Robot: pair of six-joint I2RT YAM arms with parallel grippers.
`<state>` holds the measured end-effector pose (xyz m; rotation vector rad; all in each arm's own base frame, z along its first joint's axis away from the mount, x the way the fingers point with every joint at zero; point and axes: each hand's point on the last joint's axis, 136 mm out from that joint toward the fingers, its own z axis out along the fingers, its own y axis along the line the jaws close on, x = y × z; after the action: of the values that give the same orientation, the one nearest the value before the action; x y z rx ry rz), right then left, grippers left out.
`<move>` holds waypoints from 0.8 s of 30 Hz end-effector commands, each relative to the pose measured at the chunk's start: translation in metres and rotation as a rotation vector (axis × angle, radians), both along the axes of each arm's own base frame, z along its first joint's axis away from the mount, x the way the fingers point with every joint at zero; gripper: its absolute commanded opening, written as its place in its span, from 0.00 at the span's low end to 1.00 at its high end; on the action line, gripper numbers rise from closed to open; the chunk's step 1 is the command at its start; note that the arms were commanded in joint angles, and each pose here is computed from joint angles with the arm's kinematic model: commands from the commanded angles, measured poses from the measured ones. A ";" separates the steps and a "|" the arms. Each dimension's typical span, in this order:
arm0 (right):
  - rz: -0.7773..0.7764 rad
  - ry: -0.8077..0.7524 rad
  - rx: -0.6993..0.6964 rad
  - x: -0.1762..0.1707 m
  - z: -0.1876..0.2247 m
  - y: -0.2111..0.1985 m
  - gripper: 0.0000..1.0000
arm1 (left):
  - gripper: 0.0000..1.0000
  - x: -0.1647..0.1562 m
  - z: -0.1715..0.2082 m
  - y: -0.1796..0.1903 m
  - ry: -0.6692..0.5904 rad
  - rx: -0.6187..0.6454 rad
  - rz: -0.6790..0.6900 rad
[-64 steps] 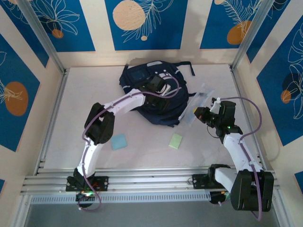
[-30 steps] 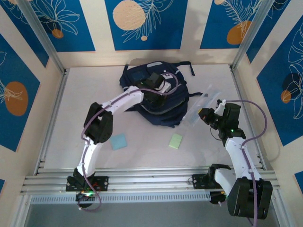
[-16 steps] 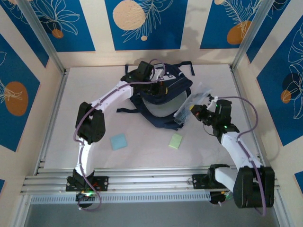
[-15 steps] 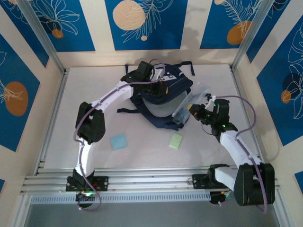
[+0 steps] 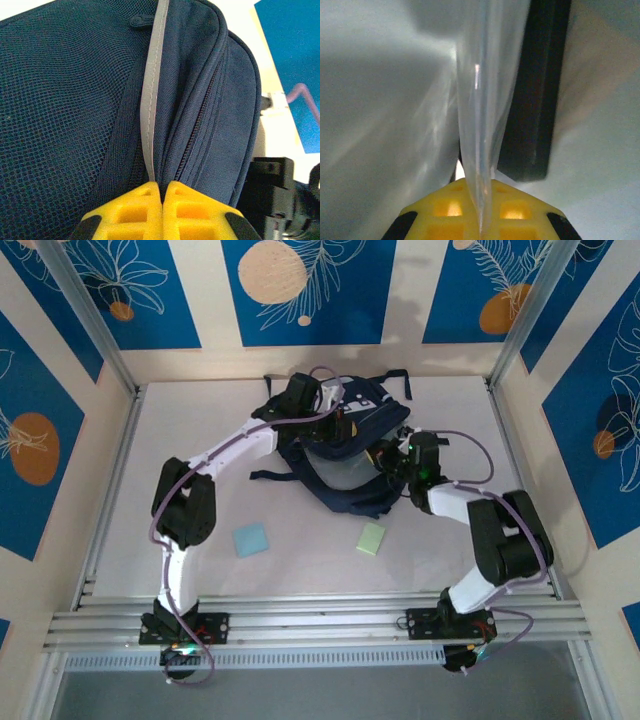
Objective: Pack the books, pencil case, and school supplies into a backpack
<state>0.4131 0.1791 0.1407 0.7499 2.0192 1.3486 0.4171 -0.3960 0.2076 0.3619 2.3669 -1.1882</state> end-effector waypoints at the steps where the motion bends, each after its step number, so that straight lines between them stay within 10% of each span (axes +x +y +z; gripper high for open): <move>1: -0.069 -0.139 0.128 0.028 0.040 0.015 0.00 | 0.00 -0.019 0.066 -0.010 -0.082 -0.155 -0.052; 14: -0.147 -0.065 0.186 0.112 -0.006 0.053 0.02 | 0.00 -0.016 0.054 0.002 -0.081 -0.160 0.008; 24: -0.163 0.133 0.100 0.062 -0.024 0.039 0.49 | 0.00 0.022 0.007 0.041 -0.058 -0.082 0.135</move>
<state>0.4963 0.2275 0.1193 1.0017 1.8901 1.4197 0.4375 -0.3655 0.2114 0.2165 2.2567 -1.1817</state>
